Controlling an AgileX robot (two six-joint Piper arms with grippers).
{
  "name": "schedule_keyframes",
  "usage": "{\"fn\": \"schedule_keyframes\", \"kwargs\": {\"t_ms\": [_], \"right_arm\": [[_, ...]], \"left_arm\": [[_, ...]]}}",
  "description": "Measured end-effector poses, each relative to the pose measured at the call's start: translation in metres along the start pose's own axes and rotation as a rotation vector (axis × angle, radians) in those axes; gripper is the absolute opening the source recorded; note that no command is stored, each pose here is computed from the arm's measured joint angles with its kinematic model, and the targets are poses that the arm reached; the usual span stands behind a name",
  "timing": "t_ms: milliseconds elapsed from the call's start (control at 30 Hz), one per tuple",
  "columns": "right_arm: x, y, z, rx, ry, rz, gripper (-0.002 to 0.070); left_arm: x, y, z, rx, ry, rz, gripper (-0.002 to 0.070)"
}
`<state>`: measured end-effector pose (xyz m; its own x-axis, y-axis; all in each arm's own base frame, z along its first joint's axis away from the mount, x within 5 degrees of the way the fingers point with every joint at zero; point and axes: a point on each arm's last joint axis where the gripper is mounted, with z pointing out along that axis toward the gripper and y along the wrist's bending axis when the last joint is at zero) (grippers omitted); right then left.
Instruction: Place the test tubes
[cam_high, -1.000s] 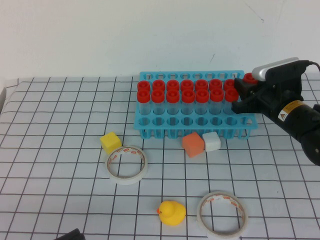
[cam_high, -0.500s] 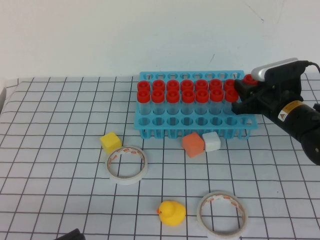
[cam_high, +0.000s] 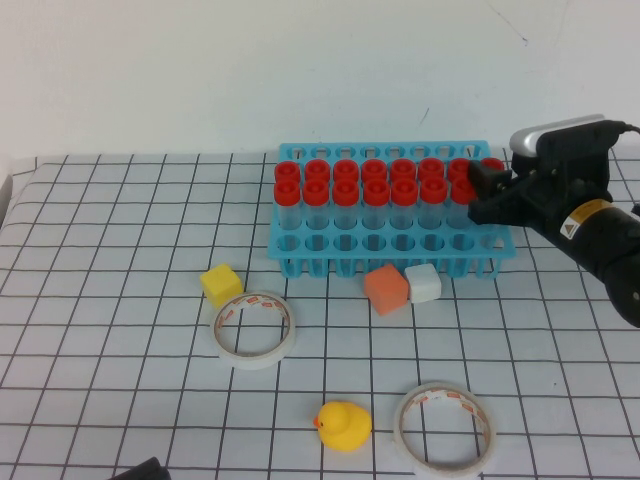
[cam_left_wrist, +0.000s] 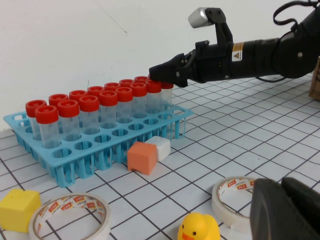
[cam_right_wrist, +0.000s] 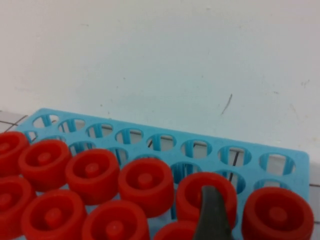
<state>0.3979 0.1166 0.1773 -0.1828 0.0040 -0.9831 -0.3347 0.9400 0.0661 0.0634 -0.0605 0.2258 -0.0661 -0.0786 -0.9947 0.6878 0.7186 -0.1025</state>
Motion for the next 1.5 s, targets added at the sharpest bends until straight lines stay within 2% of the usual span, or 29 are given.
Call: {"fn": "schedule_keyframes", "kwargs": {"t_ms": [133, 200, 267, 400, 467, 533, 633, 800, 900, 1133, 1233, 1367, 1500], "right_arm": [[-0.016, 0.002, -0.006, -0.007, -0.018, -0.016, 0.0459], [-0.028, 0.004, -0.012, -0.020, -0.032, -0.031, 0.0435], [-0.046, 0.008, -0.021, -0.037, -0.042, -0.048, 0.0368], [-0.087, 0.016, -0.050, -0.076, -0.038, -0.062, 0.0113], [-0.106, 0.020, -0.068, -0.095, -0.035, -0.066, 0.0048], [-0.126, 0.025, -0.091, -0.121, -0.055, -0.089, 0.0022], [-0.149, 0.034, -0.131, -0.171, -0.113, -0.138, 0.0008], [-0.161, 0.046, -0.197, -0.227, -0.183, -0.193, 0.0003], [-0.161, 0.049, -0.238, -0.216, -0.225, -0.229, 0.0002], [-0.130, 0.043, -0.313, -0.079, -0.283, -0.318, 0.0001], [-0.111, 0.041, -0.338, -0.040, -0.321, -0.305, 0.0001], [-0.082, 0.036, -0.355, 0.011, -0.336, -0.256, 0.0000], [-0.077, 0.033, -0.363, 0.042, -0.361, -0.250, 0.0000]], "left_arm": [[0.000, 0.000, 0.000, 0.000, 0.000, 0.002, -0.0001], [0.000, 0.000, 0.000, 0.000, -0.001, 0.002, -0.0001], [0.000, 0.000, 0.000, 0.000, 0.000, 0.002, -0.0001], [0.000, 0.000, 0.000, 0.000, 0.000, 0.002, -0.0001], [0.000, 0.000, 0.000, 0.000, 0.000, 0.002, -0.0001], [0.000, 0.000, 0.000, 0.000, 0.000, 0.002, -0.0001], [0.000, 0.000, 0.000, 0.000, 0.000, 0.002, -0.0001], [0.000, 0.000, 0.000, 0.000, 0.000, 0.002, -0.0001], [0.000, 0.000, 0.000, 0.000, 0.000, 0.002, -0.0001], [0.000, 0.000, 0.000, 0.000, 0.000, 0.002, -0.0001], [0.000, 0.000, 0.000, 0.000, 0.000, 0.002, -0.0001], [0.000, 0.000, 0.000, 0.000, 0.000, -0.001, -0.0001], [0.000, 0.000, 0.000, 0.000, 0.000, -0.001, -0.0001]]}}
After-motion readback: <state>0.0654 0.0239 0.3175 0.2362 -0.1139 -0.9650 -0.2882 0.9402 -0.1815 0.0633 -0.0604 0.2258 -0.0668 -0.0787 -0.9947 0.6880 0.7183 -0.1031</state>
